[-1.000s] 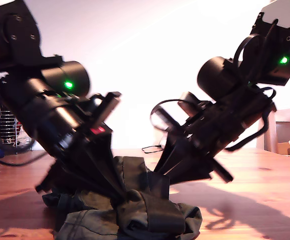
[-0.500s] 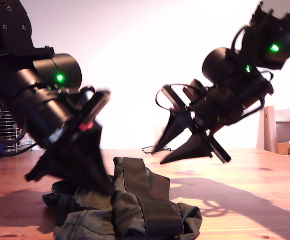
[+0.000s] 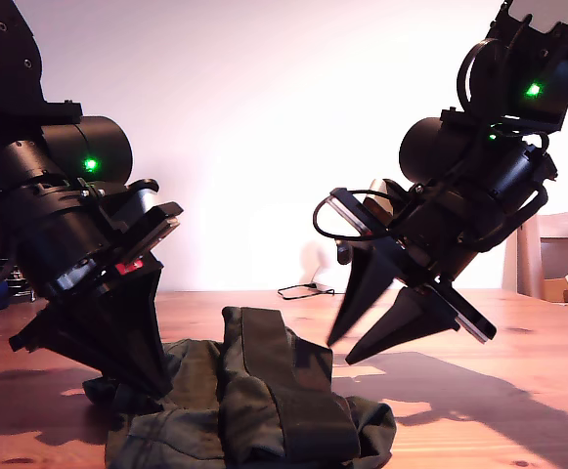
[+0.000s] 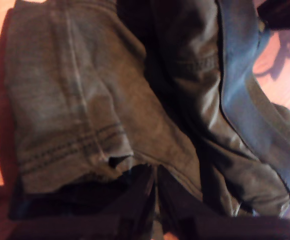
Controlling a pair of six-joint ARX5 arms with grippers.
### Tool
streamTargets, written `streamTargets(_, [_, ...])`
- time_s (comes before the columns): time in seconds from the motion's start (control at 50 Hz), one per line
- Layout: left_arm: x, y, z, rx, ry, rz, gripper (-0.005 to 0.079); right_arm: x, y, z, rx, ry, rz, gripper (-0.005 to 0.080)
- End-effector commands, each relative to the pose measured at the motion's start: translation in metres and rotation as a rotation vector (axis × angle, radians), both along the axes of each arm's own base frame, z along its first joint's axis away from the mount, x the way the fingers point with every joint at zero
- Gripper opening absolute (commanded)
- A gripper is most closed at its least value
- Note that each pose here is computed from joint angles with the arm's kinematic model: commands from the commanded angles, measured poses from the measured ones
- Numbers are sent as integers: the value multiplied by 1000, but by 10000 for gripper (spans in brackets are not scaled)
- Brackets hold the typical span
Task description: Fold the underwear in front of you. After folding it, place it to the left side.
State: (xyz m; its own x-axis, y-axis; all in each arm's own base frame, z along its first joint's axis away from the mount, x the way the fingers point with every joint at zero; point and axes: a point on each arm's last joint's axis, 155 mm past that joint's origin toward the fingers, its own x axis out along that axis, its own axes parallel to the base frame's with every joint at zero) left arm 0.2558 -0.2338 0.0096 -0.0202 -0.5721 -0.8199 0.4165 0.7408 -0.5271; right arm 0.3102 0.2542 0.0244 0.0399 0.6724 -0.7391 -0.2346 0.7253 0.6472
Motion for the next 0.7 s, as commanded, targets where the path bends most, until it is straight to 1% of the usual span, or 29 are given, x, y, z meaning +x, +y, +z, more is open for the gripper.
streamTargets(0.0, [-4,1,-2,0,3,-10,-19,-1,-2,-1,-2,-5,0,-10])
streamTargets(0.16, [-4,1,-2,0,-1,-16,-19,-6,-3,-3,-11,18,3,-11])
streamTargets(0.32, [-4,2,-2,0,-5,-20,-19,-7,-2,-3,-15,14,9,-11])
streamTargets(0.4, [-4,2,-2,0,-5,-20,-19,-6,-1,-5,-37,-3,10,-11])
streamTargets(0.68, [-4,2,-2,0,-5,-20,-19,-6,10,-5,-38,-38,29,-11])
